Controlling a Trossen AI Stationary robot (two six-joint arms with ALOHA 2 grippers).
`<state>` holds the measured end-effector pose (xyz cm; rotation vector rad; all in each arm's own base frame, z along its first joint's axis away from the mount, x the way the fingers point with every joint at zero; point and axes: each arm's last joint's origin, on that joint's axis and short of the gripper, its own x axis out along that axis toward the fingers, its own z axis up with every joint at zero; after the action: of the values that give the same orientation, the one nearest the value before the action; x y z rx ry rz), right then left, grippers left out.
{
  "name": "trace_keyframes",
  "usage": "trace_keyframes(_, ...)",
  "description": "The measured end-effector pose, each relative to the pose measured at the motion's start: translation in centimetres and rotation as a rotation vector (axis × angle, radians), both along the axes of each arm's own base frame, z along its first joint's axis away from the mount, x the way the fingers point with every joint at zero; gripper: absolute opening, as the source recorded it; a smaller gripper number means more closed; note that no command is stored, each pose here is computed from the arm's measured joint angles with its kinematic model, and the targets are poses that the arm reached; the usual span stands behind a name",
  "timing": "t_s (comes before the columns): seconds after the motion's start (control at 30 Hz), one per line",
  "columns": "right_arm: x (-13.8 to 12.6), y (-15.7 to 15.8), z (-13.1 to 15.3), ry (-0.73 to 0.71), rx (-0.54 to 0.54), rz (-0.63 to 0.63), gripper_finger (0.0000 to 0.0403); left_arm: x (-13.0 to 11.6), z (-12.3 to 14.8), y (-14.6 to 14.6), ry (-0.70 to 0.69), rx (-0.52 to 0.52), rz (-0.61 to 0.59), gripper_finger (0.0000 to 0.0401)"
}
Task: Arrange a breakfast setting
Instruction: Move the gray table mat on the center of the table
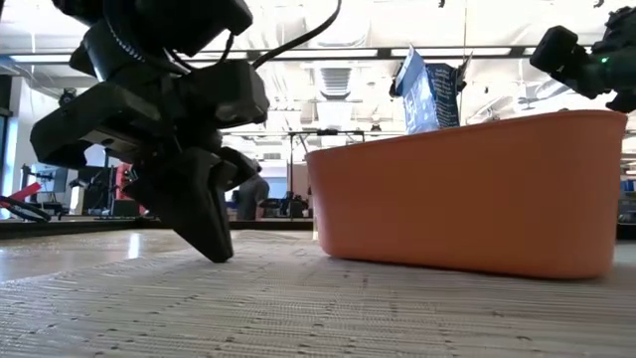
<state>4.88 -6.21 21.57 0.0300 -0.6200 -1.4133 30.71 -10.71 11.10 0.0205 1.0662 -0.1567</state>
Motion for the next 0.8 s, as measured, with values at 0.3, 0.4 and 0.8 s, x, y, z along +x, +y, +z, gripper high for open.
trace_keyframes(0.3, 0.0, 0.0, 0.0, 0.0, 0.0, 0.0, 0.0091, -1.9, 0.2, 0.9, 0.004, 0.032, 0.048, 0.0001)
trace_keyframes(0.4, 0.0, 0.0, 0.0, 0.0, 0.0, 0.0, 0.0091, -2.7, 0.1, 1.5, 0.006, 0.042, 0.091, 0.0001)
trace_keyframes(0.8, 0.0, 0.0, 0.0, -0.012, 0.0, 0.006, 0.0091, -4.4, 1.3, 2.1, 0.018, -0.098, 0.233, 0.0001)
